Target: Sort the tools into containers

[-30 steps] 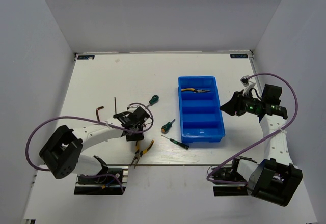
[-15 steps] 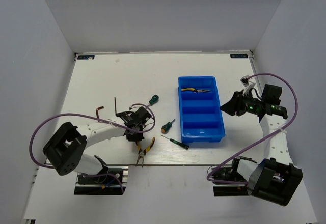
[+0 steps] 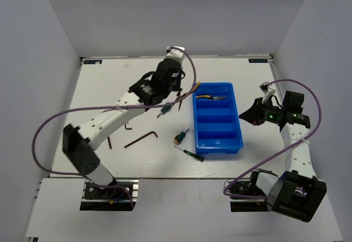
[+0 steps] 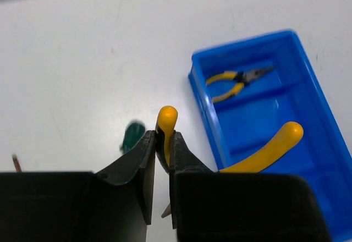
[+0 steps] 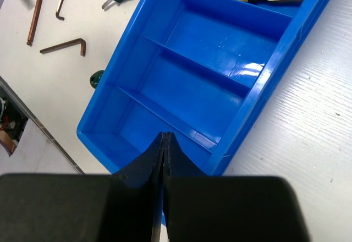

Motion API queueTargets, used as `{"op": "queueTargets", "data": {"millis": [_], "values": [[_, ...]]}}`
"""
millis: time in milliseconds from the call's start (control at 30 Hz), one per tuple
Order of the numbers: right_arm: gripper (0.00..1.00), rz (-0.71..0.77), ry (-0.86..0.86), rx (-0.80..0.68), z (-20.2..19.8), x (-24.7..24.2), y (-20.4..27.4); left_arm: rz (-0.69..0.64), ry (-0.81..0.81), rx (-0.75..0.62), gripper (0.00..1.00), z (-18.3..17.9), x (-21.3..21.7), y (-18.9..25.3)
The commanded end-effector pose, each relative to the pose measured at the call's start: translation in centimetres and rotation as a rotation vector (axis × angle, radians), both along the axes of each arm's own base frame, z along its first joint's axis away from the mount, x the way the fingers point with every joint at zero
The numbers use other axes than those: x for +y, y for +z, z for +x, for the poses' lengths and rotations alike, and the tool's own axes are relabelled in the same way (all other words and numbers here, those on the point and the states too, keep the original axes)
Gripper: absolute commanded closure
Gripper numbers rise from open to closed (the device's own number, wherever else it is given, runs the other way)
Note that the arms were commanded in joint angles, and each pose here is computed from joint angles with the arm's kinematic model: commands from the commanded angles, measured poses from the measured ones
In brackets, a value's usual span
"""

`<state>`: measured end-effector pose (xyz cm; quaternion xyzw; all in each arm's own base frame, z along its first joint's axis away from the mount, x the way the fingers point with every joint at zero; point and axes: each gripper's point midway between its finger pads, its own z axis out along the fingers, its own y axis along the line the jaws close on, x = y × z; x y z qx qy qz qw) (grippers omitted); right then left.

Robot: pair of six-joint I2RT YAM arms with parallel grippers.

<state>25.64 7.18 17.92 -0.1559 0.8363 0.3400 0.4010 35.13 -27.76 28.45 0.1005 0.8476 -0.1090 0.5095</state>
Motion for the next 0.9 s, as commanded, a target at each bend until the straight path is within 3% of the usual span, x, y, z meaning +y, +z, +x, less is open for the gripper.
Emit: {"op": "queueTargets", "data": {"millis": [0, 200, 233, 333, 533, 867], "values": [[1.00, -0.003, 0.009, -0.047, 0.6, -0.1, 1.2, 0.062, -0.097, -0.207, 1.00, 5.5, -4.9, 0.5], [1.00, -0.009, 0.006, -0.048, 0.5, -0.2, 1.0, -0.090, -0.167, -0.435, 1.00, 10.1, -11.8, 6.5], [1.00, -0.009, 0.005, -0.046, 0.5, -0.2, 0.9, -0.073, -0.182, -0.412, 1.00, 11.0, -13.0, 4.6], [1.00, -0.014, 0.007, -0.051, 0.6, -0.2, 0.9, -0.089, -0.175, -0.432, 1.00, 11.6, -14.7, 5.1], [1.00, -0.019, 0.007, -0.071, 0.9, -0.3, 1.1, -0.036, -0.148, -0.418, 1.00, 12.8, -16.5, -0.2], [1.00, -0.015, 0.011, -0.061, 0.6, -0.2, 1.0, 0.032, -0.106, -0.414, 1.00, 13.9, -17.7, -5.2]]}}
